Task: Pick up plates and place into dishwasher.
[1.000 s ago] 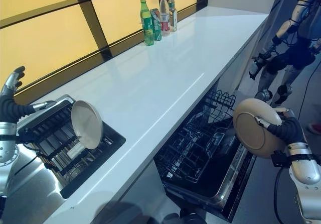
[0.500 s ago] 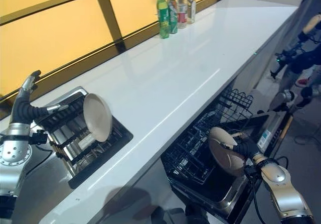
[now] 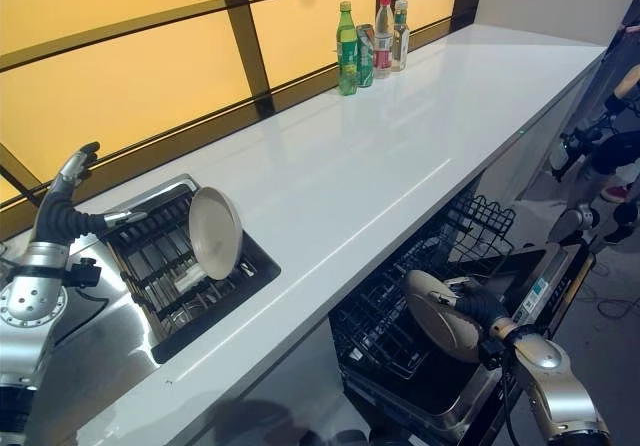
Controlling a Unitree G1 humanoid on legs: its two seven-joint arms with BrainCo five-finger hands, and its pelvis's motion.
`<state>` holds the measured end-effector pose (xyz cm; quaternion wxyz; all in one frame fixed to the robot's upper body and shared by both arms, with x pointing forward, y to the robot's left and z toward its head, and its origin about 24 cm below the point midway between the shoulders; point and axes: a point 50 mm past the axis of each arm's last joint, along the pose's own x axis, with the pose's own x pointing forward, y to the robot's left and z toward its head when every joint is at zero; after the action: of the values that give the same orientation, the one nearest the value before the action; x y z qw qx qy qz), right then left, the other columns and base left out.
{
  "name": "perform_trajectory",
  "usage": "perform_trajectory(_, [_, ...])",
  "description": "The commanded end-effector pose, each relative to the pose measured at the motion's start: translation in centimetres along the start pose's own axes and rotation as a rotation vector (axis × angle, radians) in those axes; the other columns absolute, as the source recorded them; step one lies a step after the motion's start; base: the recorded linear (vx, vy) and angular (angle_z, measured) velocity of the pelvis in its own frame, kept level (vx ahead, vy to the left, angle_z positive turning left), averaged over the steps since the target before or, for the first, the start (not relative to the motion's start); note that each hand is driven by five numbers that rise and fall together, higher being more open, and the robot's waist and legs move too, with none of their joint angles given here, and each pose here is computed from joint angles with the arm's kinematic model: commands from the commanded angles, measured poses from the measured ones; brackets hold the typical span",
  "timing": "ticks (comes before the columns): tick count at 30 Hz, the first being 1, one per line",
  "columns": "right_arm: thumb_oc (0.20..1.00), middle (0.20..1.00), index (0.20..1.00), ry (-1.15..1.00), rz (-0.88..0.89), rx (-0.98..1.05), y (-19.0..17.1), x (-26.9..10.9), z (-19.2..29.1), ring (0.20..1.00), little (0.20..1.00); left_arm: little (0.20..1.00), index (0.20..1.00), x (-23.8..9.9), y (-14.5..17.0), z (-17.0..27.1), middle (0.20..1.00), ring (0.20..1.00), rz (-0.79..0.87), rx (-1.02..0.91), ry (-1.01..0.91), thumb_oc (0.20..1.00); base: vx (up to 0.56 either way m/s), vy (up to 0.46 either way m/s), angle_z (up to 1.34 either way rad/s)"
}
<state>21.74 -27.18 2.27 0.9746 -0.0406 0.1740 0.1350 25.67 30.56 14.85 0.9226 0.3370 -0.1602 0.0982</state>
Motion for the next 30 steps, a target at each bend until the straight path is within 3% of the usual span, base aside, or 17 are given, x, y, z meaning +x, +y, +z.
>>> perform_trajectory(1, [0.2,0.2,0.2,-0.139,0.149,0.121,1.8,1.9,2.3,0.2,0.2,1.0,1.0,0.5,-0.1,1.4,1.0,1.0,-0.036,0.013,-0.082,1.0,0.1,-0.003,0.04])
perform_trajectory(4, [0.2,0.2,0.2,-0.124,0.189,0.184,2.7,2.2,1.6,0.2,0.2,1.0,1.0,0.3,-0.4,1.0,1.0,1.0,-0.052,-0.004,-0.066,1.0,0.11,0.009,0.04])
perform_trajectory(14, [0.2,0.2,0.2,0.103,0.18,0.13,3.1,0.8,-3.3,0.2,0.2,1.0,1.0,-1.0,-1.8,0.2,1.0,1.0,-0.07,-0.017,-0.008,1.0,0.07,0.029,0.08])
perform_trajectory(30, [0.2,0.2,0.2,0.441,-0.113,-0.026,-0.5,-4.2,-9.9,0.2,0.2,1.0,1.0,-3.5,-2.0,0.5,1.0,1.0,-0.13,-0.064,-0.001,1.0,0.06,-0.004,0.04])
